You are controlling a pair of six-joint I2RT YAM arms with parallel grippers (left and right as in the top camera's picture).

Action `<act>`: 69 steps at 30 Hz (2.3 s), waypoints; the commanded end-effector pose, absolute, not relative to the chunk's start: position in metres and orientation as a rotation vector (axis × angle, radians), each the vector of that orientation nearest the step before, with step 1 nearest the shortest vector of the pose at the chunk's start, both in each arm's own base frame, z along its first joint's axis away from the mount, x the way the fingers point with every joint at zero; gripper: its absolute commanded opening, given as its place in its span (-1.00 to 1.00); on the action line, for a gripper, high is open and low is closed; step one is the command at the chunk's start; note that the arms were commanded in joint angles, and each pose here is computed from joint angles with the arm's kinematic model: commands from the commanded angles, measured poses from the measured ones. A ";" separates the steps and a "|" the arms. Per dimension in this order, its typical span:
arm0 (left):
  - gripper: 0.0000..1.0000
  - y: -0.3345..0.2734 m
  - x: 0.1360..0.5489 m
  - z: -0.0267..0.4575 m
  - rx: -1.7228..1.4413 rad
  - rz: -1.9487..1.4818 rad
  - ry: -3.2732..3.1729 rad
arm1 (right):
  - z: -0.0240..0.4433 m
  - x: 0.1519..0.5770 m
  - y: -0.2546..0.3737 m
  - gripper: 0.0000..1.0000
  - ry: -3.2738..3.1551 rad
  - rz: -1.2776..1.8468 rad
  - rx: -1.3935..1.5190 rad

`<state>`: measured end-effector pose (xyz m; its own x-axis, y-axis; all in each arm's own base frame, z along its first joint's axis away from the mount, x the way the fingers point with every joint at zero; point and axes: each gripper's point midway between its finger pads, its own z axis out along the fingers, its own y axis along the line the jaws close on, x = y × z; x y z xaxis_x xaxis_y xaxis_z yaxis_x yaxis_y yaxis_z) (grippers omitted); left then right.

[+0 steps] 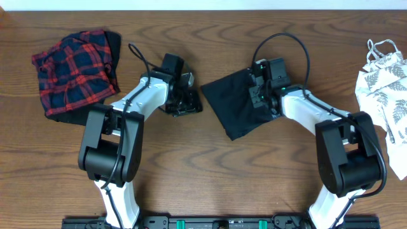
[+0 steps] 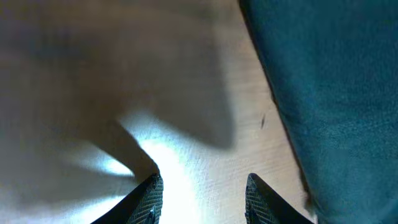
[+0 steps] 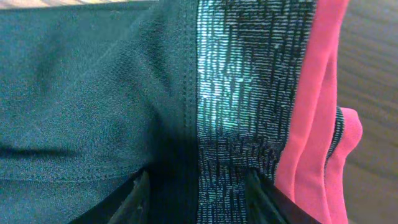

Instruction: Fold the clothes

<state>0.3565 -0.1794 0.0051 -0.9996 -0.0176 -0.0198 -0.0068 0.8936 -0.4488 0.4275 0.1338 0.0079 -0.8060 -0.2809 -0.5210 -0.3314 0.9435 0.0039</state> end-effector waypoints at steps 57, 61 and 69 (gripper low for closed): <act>-0.12 -0.166 0.339 0.065 -0.170 -1.056 2.999 | 0.049 0.415 0.212 0.19 2.489 0.591 -0.152; -0.12 -0.165 0.338 0.080 -0.153 -1.050 2.970 | 0.081 0.370 0.218 0.05 2.465 0.597 -0.597; -0.11 -0.141 0.336 0.082 -0.181 -0.813 2.992 | 0.075 0.308 0.220 -0.40 2.588 0.565 -0.857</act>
